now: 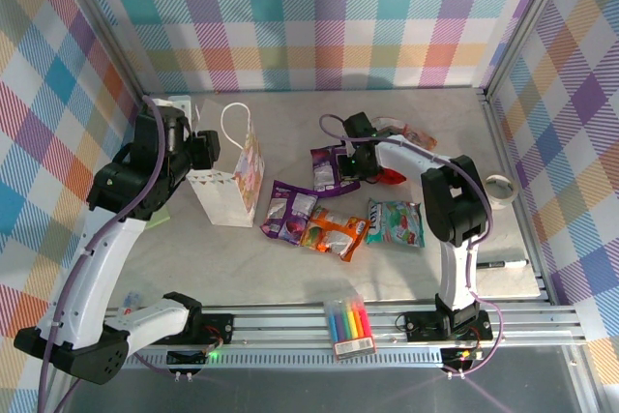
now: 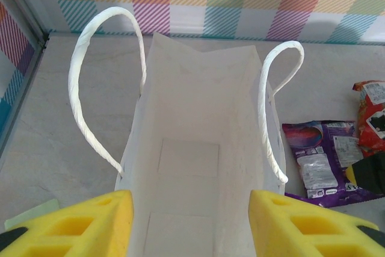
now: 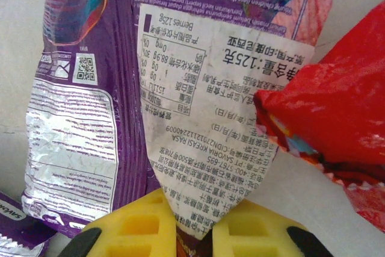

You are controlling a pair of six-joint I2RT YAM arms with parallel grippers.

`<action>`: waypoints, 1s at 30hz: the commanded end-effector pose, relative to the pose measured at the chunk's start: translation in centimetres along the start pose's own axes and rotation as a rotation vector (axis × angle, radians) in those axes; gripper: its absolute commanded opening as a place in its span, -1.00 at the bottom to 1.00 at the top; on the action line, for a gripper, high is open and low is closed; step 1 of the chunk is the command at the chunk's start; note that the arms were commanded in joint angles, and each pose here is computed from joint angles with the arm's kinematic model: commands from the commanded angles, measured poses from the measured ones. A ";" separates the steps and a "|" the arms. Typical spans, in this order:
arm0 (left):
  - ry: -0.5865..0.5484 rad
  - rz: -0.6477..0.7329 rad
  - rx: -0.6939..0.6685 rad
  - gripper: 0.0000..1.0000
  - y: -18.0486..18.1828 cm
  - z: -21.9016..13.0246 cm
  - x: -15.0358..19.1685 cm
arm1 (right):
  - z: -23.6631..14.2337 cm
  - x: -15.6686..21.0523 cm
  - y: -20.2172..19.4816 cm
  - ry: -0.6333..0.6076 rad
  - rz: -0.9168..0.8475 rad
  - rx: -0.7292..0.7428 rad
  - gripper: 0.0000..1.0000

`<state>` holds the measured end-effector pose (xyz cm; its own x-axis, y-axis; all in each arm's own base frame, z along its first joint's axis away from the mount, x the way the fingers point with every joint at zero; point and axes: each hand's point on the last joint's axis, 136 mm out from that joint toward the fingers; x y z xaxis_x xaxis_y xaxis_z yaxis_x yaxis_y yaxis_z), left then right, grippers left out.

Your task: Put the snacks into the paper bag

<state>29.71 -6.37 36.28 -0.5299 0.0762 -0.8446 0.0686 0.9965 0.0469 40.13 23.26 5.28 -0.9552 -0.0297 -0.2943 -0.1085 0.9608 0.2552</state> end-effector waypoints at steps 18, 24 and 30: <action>-0.030 -0.090 -0.213 0.16 4.1 -2.2 -0.3 | -11.2 -4.3 4.6 -0.221 -0.088 -0.148 -1.00; -0.029 -0.110 -0.213 0.12 4.4 -1.8 -0.5 | -13.8 -4.5 6.0 -0.259 -0.090 -0.214 -1.00; 0.027 -0.123 -0.248 0.10 5.2 -0.4 0.2 | -16.5 -4.8 7.2 -0.305 -0.103 -0.258 -1.00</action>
<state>29.54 -1.78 36.38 -0.5371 -0.0184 -0.8433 -0.1715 0.9813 0.0878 39.59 24.66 19.21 -0.8626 -0.0097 -0.5058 -0.2348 0.8933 0.3833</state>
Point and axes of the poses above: each hand's point on the last joint's axis, 136 mm out from that joint toward the fingers, its own z axis out along the fingers, its own y axis along the line the jaws close on, x = y × z, and after that the axes turned 8 degrees about z, right-handed
